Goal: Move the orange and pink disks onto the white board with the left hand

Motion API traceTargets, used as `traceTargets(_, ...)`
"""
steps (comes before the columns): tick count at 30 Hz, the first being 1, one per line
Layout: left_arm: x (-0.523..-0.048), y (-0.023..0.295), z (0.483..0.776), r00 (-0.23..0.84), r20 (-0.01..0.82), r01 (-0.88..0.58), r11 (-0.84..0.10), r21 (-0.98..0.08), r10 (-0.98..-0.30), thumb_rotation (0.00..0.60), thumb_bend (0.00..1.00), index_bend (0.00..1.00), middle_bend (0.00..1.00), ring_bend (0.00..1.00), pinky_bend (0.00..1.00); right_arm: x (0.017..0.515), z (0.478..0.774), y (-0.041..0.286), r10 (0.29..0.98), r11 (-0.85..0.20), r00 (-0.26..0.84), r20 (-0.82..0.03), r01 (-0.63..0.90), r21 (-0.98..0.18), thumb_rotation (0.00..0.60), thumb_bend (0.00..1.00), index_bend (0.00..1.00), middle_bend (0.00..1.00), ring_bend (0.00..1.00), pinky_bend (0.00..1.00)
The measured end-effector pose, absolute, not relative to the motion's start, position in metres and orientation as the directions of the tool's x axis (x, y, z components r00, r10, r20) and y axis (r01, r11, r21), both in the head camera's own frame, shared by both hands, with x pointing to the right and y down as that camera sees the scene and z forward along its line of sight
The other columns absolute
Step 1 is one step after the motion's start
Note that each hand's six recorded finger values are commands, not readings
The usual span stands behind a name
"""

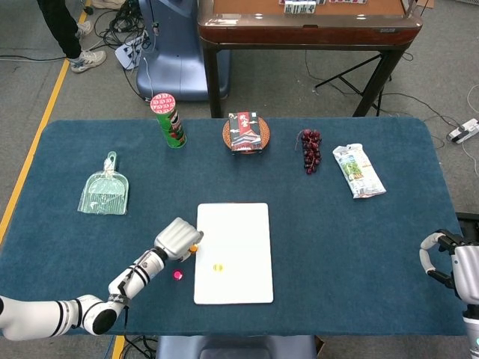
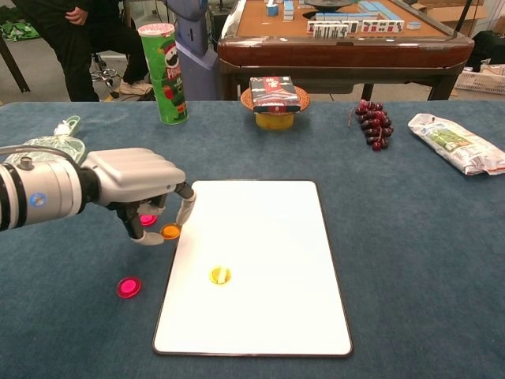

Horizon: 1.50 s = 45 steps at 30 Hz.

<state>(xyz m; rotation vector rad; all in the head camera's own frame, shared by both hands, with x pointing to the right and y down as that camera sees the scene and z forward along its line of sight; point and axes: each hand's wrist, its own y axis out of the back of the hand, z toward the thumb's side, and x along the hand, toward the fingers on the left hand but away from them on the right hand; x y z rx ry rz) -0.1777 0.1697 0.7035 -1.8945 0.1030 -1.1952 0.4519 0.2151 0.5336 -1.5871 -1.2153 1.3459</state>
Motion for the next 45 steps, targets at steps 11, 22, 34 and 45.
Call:
traceTargets(11, -0.137, 0.181, 0.694, 0.6, 0.664, 0.356, -0.594, -0.721, -0.447, 0.6, 0.35, 0.58, 1.0, 1.0, 1.0, 0.454, 0.53, 0.215, 0.956, -0.29, 0.012, -0.295, 0.217, -0.932, 0.6, 0.39, 0.57, 0.49, 0.54, 0.56)
traceTargets(22, -0.128, 0.183, 0.699, 0.606, 0.651, 0.365, -0.567, -0.738, -0.457, 0.6, 0.35, 0.53, 1.0, 1.0, 1.0, 0.454, 0.53, 0.215, 0.955, -0.291, 0.012, -0.296, 0.219, -0.931, 0.6, 0.39, 0.57, 0.49, 0.54, 0.56)
traceTargets(34, -0.127, 0.18, 0.701, 0.594, 0.634, 0.367, -0.534, -0.761, -0.496, 0.6, 0.28, 0.33, 1.0, 1.0, 1.0, 0.454, 0.53, 0.215, 0.954, -0.294, 0.015, -0.298, 0.22, -0.93, 0.6, 0.4, 0.57, 0.49, 0.54, 0.56)
traceTargets(45, -0.159, 0.186, 0.684, 0.562, 0.671, 0.374, -0.574, -0.728, -0.484, 0.6, 0.28, 0.48, 1.0, 1.0, 1.0, 0.453, 0.53, 0.215, 0.955, -0.294, 0.016, -0.297, 0.22, -0.93, 0.6, 0.39, 0.57, 0.49, 0.54, 0.56)
